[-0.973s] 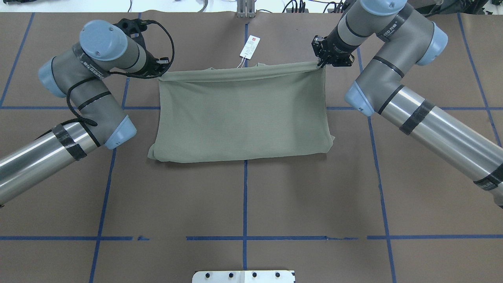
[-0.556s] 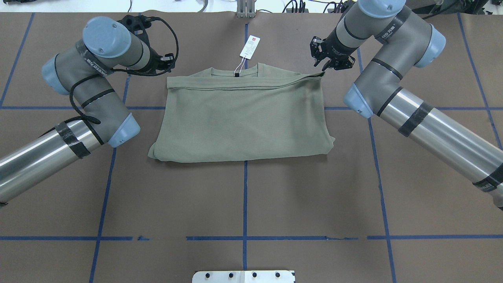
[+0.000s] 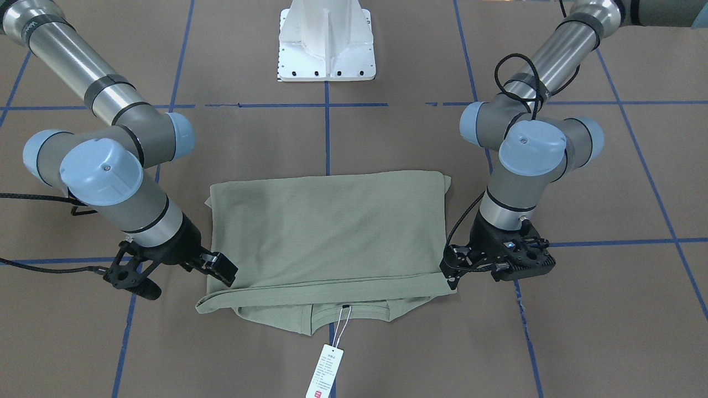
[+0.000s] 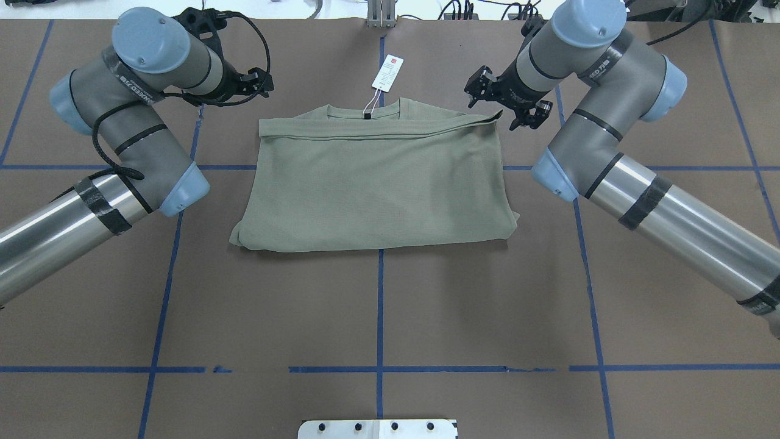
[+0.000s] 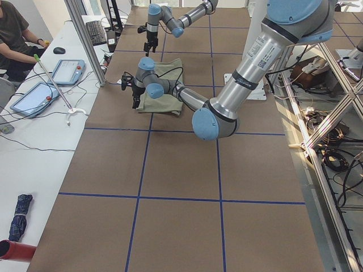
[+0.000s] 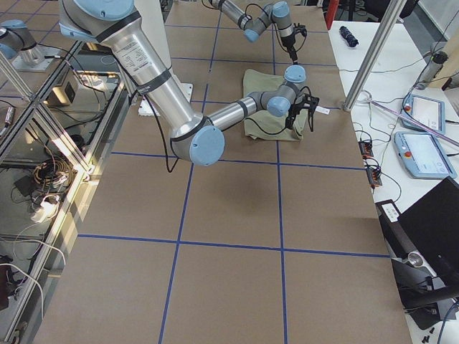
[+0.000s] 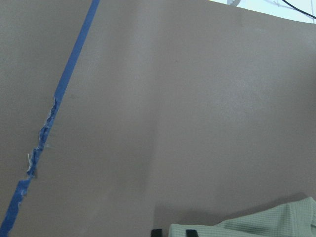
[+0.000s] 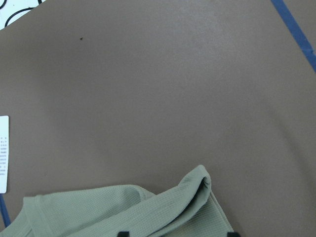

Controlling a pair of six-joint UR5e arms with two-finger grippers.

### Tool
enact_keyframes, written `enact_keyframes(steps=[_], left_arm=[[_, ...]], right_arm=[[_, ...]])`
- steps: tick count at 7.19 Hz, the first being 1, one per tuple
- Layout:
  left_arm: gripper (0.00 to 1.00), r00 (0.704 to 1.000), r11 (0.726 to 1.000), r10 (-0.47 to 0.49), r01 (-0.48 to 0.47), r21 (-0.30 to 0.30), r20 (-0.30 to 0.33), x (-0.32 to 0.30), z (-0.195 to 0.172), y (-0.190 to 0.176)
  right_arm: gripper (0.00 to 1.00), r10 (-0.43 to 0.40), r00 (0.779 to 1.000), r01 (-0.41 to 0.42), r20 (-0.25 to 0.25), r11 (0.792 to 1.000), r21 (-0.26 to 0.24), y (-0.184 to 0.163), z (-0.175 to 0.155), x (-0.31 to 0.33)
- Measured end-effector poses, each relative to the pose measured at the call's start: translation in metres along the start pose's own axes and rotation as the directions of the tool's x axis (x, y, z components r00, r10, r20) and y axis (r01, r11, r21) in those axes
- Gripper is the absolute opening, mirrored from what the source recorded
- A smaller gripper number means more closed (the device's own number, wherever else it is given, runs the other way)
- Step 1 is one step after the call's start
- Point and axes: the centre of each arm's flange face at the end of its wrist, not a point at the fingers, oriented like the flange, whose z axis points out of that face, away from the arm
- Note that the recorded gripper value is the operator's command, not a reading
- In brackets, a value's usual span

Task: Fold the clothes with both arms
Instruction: 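Open both grippers to release the hem over the collar and raise them, then move the right gripper to the folded shirt's corner nearest it and grasp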

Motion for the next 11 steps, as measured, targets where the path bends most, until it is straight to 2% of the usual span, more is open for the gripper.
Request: enact_keyframes(steps=[2,3,7,8,9,10,11], left_arm=[[0.99,0.999,1.0,0.012,-0.012,-0.001,-0.032,-0.001,-0.018,0.003],[0.99,0.999,1.0,0.015,-0.015,0.001,-0.042,-0.004,-0.025,0.006],[0.99,0.998,1.0,0.018,-0.018,0.003,-0.053,-0.005,-0.031,0.009],[0.99,0.998,1.0,0.018,-0.018,0.002,-0.053,-0.005,-0.031,0.009],[0.99,0.998,1.0,0.018,-0.018,0.002,-0.053,-0.005,-0.031,0.009],[0.99,0.998,1.0,0.018,-0.018,0.003,-0.054,-0.005,-0.031,0.009],[0.99,0.998,1.0,0.018,-0.018,0.003,-0.054,-0.005,-0.031,0.009]], right_arm=[[1.0,-0.016,1.0,0.017,0.014,0.999,-0.048,0.061,-0.002,0.033],[1.0,-0.015,1.0,0.016,0.007,0.998,-0.066,0.08,-0.001,0.05],[1.0,-0.021,0.999,0.015,-0.048,0.994,-0.112,0.113,0.019,0.09],[0.82,-0.025,0.998,0.019,-0.053,0.992,-0.121,0.119,0.022,0.092],[0.28,-0.031,0.998,0.024,-0.055,0.991,-0.129,0.125,0.025,0.092],[0.0,-0.036,0.998,0.029,-0.053,0.99,-0.136,0.129,0.025,0.091],[0.0,-0.038,0.998,0.03,-0.053,0.989,-0.141,0.132,0.024,0.093]])
